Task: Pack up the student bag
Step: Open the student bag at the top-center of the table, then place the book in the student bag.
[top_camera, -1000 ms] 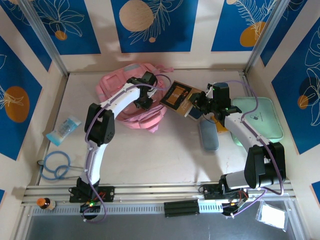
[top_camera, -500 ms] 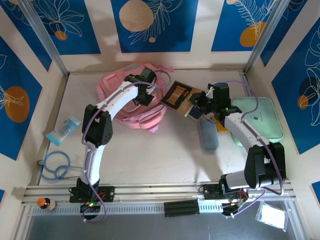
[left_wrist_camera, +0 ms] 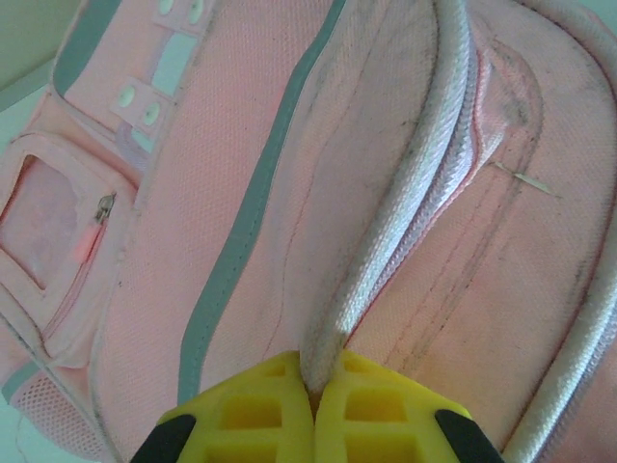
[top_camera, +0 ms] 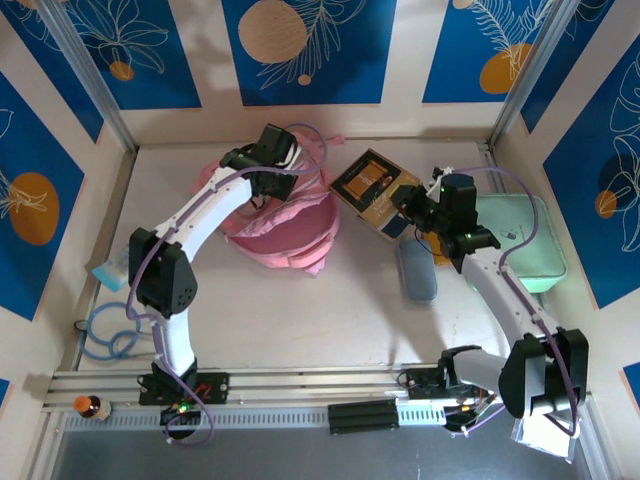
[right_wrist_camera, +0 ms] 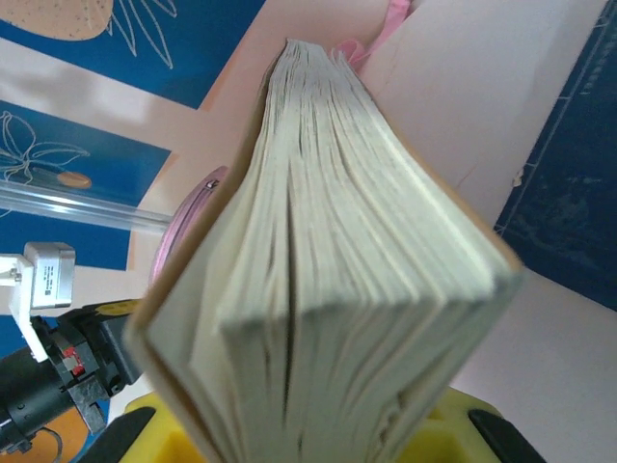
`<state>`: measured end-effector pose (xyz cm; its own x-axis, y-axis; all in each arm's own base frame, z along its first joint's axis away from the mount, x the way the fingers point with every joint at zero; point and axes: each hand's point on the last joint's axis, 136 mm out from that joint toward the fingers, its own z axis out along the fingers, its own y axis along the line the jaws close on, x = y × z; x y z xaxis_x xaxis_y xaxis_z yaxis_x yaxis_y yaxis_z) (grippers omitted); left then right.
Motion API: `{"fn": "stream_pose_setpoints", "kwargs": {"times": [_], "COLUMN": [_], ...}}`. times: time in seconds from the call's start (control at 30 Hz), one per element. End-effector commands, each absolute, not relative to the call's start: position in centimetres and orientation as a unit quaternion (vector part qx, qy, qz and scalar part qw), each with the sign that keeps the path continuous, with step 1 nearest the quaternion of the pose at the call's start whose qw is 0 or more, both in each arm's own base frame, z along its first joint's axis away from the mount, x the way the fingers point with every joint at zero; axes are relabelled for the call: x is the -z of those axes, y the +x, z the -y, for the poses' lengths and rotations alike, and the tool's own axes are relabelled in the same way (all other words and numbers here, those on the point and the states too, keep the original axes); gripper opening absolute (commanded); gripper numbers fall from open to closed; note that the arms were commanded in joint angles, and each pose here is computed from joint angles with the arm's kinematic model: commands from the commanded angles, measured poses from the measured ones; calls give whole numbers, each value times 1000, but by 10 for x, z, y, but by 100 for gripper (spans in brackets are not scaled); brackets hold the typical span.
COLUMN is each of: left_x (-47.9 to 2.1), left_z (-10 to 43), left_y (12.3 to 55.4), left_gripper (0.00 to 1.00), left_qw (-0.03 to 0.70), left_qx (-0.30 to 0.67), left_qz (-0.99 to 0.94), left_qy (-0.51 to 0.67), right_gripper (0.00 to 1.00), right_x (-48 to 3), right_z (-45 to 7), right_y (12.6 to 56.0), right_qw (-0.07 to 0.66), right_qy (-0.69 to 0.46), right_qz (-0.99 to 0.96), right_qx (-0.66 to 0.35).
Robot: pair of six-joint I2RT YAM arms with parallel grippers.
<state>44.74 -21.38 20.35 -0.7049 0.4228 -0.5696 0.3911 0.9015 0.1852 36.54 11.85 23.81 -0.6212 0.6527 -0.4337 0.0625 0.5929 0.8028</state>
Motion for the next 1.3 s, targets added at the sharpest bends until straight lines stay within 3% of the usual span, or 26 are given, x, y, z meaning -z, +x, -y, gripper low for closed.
{"fn": "stream_pose_setpoints", "kwargs": {"times": [0.0,0.2,0.47,0.7,0.97,1.27], "left_x": [-237,-240,-279,-302,-327,-331], "left_z": [210,215,247,260,260,253], "left_y": [464,471,461,451,441,438], "left_gripper": [0,0,0,0,0,0], "left_qw": [378,381,409,426,450,454], "left_qx": [-23,-11,81,122,152,150], "left_qz": [-908,-910,-889,-874,-860,-862], "left_qy": [177,164,192,200,188,170], "right_gripper": [1,0,1,1,1,1], "right_x": [-245,-227,-244,-249,-223,-159], "right_z": [-108,-114,-191,-238,-266,-282], "right_y": [364,357,363,379,412,448], "right_qw": [409,389,302,270,255,234], "right_qy": [225,241,164,152,183,257], "right_qz": [-799,-818,-796,-773,-780,-800], "right_qx": [-378,-349,-499,-554,-541,-489]}}
